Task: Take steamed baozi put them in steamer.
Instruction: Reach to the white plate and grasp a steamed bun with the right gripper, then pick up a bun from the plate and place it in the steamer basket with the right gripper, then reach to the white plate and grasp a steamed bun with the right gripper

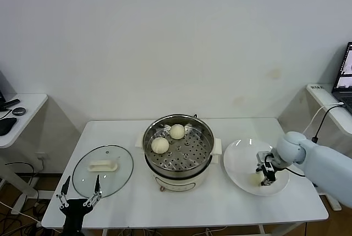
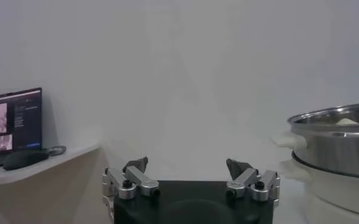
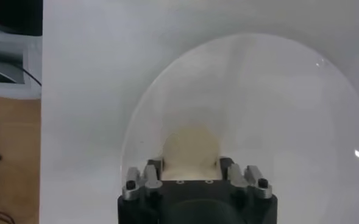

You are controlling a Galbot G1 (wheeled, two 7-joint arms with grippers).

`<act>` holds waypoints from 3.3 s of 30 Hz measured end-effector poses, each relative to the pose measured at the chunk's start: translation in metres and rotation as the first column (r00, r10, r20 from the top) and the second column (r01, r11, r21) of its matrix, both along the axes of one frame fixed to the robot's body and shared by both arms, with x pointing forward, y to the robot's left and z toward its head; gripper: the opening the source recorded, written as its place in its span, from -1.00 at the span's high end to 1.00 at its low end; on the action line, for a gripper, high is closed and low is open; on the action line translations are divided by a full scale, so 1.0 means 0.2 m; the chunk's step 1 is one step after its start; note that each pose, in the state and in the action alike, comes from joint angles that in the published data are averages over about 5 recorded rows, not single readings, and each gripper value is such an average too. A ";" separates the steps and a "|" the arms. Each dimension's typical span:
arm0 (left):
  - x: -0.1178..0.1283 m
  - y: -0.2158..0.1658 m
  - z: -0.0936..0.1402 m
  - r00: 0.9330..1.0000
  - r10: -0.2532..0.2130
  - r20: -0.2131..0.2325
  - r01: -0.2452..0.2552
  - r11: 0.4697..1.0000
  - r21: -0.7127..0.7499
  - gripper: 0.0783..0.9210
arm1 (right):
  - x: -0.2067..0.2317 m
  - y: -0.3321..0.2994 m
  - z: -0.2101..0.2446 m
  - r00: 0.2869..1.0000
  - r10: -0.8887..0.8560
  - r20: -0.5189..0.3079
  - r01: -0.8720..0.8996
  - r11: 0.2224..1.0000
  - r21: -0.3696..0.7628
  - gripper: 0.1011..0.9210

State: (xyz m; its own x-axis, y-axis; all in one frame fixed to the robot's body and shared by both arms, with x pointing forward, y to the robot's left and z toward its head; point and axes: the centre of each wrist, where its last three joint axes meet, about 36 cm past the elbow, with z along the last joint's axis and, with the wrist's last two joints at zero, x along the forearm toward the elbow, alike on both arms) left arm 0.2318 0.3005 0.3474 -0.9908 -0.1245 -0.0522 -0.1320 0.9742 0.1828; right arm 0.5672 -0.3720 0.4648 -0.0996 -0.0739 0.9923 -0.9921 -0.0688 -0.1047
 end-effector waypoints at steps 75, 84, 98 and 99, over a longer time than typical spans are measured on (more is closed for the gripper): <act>0.00 0.08 -0.01 0.998 0.054 0.023 -0.054 0.998 0.014 -0.77 | 0.27 1.60 0.73 0.075 0.992 0.100 -0.992 0.084 -0.095 -0.74; 0.01 0.08 0.01 0.998 0.047 0.034 -0.047 0.999 0.012 -0.77 | 0.31 1.29 1.04 0.340 0.915 0.219 -0.921 0.371 -0.117 -0.76; 0.05 0.05 0.01 0.999 0.006 0.039 -0.007 1.000 0.011 -0.77 | 0.26 0.39 1.05 0.868 0.420 0.266 -0.423 0.905 -0.048 -0.76; 0.05 0.05 0.01 0.999 0.004 0.038 -0.005 1.000 0.011 -0.77 | 0.25 0.32 1.02 0.886 0.381 0.263 -0.385 0.922 -0.039 -0.76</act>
